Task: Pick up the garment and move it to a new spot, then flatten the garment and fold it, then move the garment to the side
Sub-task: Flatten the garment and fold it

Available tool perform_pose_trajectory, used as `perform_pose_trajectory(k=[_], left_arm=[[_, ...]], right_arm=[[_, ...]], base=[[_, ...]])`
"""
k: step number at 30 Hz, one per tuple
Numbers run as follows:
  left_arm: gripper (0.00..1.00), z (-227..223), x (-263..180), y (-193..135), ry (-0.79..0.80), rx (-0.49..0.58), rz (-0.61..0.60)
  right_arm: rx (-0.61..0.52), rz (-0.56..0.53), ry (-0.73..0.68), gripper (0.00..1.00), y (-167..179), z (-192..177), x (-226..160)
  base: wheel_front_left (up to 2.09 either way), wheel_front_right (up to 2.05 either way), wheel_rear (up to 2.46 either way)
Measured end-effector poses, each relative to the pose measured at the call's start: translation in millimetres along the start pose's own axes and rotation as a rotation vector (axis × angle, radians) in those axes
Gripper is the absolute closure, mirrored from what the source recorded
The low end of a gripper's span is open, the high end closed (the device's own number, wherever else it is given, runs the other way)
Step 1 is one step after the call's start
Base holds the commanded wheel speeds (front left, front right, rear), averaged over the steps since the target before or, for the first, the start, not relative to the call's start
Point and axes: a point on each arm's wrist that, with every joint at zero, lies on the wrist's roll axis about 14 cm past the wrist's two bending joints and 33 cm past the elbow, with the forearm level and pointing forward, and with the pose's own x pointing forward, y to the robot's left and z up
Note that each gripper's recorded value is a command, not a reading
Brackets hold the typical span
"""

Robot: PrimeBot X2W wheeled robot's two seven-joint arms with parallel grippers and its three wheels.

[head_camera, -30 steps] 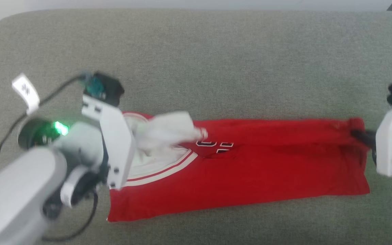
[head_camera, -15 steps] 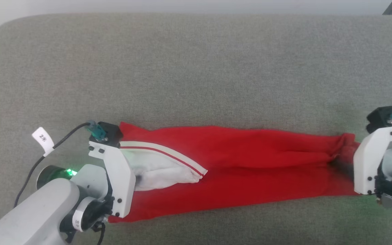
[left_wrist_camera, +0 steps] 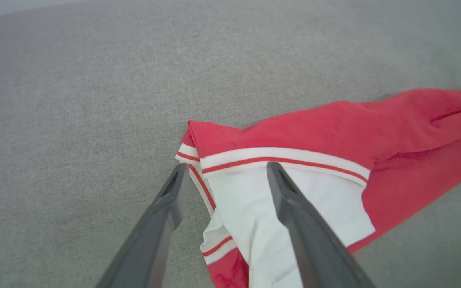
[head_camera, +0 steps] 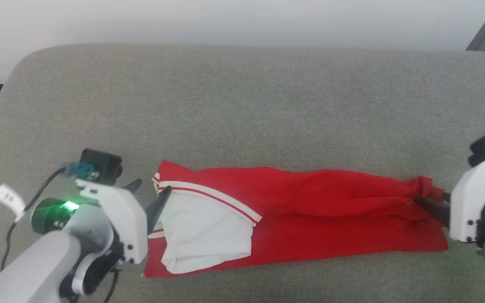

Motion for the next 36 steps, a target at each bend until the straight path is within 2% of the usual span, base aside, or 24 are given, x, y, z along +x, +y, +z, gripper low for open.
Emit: perform_pose_trajectory(k=[7,13,23,28,29,36], left_arm=[[0.00,11.9,-20.7,22.3,-0.221,-0.012,0.070],[0.00,9.0,-38.7,47.5,-0.371,-0.048,0.165],[0.00,-16.0,-67.8,86.8,-0.488,-0.157,0.337],[0.00,-27.1,-76.4,95.6,-0.506,-0.189,0.380],[0.00,-28.1,-77.6,96.5,-0.513,-0.203,0.384],[0.00,-27.3,-87.9,107.3,-0.587,-0.245,0.432]], right_arm=[[0.053,-0.060,0.011,0.00,-21.7,-4.4,-7.3],[0.100,-0.059,0.066,0.00,-26.1,-17.2,3.5],[0.089,-0.007,0.173,0.00,-10.5,-31.0,36.4],[0.068,0.024,0.236,0.00,-0.4,-37.8,47.5],[0.065,0.033,0.249,1.00,2.1,-39.2,48.4],[0.079,0.102,0.244,1.00,15.7,-36.8,52.2]], base=[[0.00,0.00,0.00],[0.00,0.00,0.00],[0.00,0.00,0.00],[0.00,0.00,0.00],[0.00,0.00,0.00],[0.00,0.00,0.00]])
